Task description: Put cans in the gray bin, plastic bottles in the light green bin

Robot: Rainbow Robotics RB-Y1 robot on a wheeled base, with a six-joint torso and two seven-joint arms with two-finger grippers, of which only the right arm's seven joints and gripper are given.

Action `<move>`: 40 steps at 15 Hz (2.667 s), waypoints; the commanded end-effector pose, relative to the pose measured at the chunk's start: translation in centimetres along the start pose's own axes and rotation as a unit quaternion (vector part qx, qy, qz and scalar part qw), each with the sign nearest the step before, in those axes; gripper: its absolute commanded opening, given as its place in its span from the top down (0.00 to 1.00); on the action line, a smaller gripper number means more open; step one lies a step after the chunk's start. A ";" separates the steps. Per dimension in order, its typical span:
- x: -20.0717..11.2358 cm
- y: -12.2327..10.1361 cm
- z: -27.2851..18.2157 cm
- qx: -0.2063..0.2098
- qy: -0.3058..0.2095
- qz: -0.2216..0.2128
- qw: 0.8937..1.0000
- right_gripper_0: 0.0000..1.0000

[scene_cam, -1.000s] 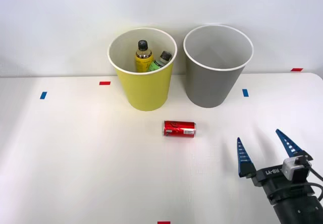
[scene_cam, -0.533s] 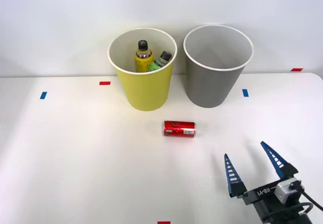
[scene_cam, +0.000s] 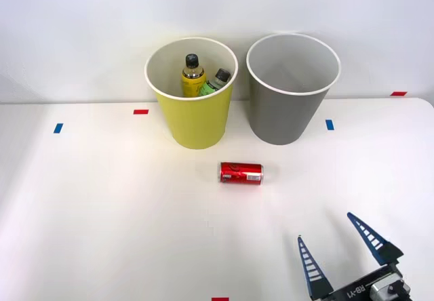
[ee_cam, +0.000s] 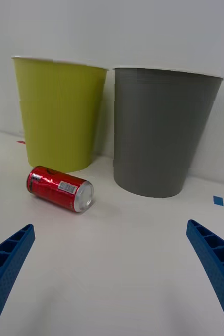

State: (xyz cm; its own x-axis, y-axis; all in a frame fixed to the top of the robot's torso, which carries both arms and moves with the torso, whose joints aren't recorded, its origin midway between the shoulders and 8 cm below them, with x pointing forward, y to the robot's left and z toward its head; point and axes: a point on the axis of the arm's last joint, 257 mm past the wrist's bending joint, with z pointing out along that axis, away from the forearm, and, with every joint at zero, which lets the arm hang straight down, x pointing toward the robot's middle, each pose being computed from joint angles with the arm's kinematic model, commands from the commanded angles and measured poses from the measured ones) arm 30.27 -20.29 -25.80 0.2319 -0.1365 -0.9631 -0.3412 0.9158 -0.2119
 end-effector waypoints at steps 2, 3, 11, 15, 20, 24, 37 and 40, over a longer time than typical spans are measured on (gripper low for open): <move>0.7 0.6 -2.9 0.032 0.019 0.011 0.999 0.00; 1.0 0.7 -4.0 0.046 0.028 0.028 0.998 0.00; 1.6 2.0 -7.5 0.097 0.053 0.069 0.991 0.00; 1.9 3.0 -8.8 0.097 0.068 0.072 0.990 0.00; 2.0 3.3 -9.4 0.097 0.076 0.069 0.990 0.00; 2.0 3.3 -9.4 0.097 0.076 0.069 0.990 0.00; 2.0 3.3 -9.4 0.097 0.076 0.069 0.990 0.00; 2.0 3.3 -9.4 0.097 0.076 0.069 0.990 0.00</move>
State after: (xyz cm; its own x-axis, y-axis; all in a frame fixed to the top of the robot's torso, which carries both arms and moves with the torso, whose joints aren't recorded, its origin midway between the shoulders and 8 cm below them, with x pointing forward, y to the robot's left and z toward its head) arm 21.06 -21.04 -30.00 0.0506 -0.0460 -0.9977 -0.1745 0.9832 -0.0542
